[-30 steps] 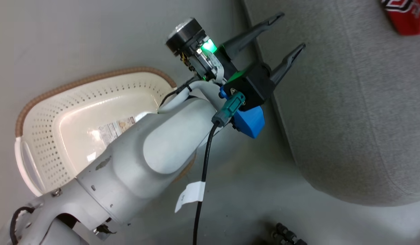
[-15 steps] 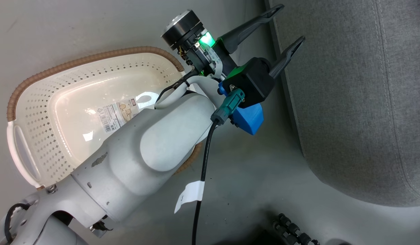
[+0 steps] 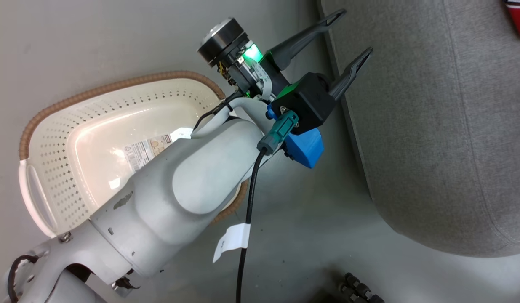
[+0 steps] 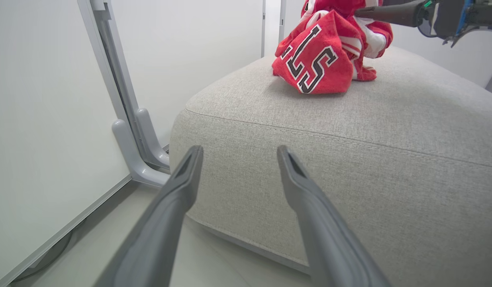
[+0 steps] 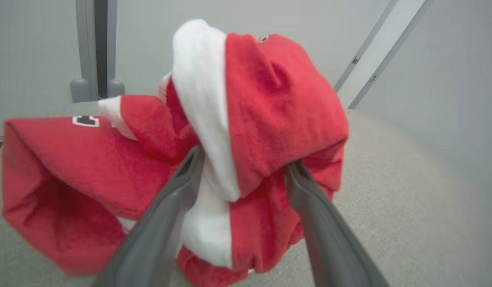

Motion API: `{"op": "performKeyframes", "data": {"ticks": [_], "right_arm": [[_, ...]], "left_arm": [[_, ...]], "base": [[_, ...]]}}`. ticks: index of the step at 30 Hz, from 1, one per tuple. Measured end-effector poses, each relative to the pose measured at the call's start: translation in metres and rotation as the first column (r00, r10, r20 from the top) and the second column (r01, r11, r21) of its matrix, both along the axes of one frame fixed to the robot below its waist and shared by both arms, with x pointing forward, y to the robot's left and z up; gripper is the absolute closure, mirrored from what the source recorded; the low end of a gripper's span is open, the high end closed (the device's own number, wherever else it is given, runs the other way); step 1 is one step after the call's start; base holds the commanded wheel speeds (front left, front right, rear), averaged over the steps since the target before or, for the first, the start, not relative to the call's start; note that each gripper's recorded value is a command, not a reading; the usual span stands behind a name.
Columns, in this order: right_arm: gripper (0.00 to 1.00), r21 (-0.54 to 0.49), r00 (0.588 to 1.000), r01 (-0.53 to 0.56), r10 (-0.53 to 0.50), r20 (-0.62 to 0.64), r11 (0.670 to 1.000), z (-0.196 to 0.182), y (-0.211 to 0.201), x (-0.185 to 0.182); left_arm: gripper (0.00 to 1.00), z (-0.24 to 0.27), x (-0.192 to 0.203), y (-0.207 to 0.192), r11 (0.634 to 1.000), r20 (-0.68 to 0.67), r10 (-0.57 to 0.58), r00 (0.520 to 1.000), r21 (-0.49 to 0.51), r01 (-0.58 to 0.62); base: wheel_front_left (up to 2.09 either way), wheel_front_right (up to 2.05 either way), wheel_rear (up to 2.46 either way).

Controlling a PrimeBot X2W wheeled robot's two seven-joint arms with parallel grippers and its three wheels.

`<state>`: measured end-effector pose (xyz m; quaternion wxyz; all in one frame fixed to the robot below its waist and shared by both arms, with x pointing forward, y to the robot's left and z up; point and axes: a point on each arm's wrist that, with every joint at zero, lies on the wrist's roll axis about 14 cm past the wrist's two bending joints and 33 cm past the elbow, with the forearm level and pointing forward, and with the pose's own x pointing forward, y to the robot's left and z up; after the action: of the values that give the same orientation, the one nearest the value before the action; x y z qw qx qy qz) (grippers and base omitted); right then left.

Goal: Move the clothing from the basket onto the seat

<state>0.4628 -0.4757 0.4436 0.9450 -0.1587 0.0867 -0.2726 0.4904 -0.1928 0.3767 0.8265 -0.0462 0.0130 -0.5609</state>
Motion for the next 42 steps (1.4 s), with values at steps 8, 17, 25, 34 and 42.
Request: {"op": "performKeyframes", "data": {"ticks": [8,17,25,34,42], "right_arm": [[0.00,-0.037,0.998,-0.047,0.048,0.047,0.998,0.032,0.019,-0.023],[0.00,-0.071,0.957,-0.203,0.214,0.197,0.977,0.092,0.073,-0.027],[0.00,-0.069,0.860,-0.397,0.397,0.320,0.915,0.130,0.147,-0.025],[0.00,-0.023,0.752,-0.561,0.521,0.403,0.828,0.141,0.221,-0.024],[0.00,0.079,0.716,-0.629,0.537,0.446,0.773,0.128,0.265,-0.037]], "left_arm": [[0.00,0.038,-0.003,0.007,0.998,0.001,0.060,0.998,-0.035,-0.060],[0.00,0.087,0.003,0.056,0.965,0.009,0.257,0.966,-0.059,-0.256],[0.00,0.132,0.006,0.140,0.856,0.045,0.514,0.856,-0.088,-0.509],[0.00,0.150,-0.014,0.231,0.705,0.067,0.709,0.702,-0.093,-0.703],[0.00,0.149,-0.049,0.284,0.603,0.064,0.798,0.600,-0.077,-0.794]], "base": [[0.00,0.00,0.00],[0.00,0.00,0.00],[0.00,0.00,0.00],[0.00,0.00,0.00],[0.00,0.00,0.00]]}}
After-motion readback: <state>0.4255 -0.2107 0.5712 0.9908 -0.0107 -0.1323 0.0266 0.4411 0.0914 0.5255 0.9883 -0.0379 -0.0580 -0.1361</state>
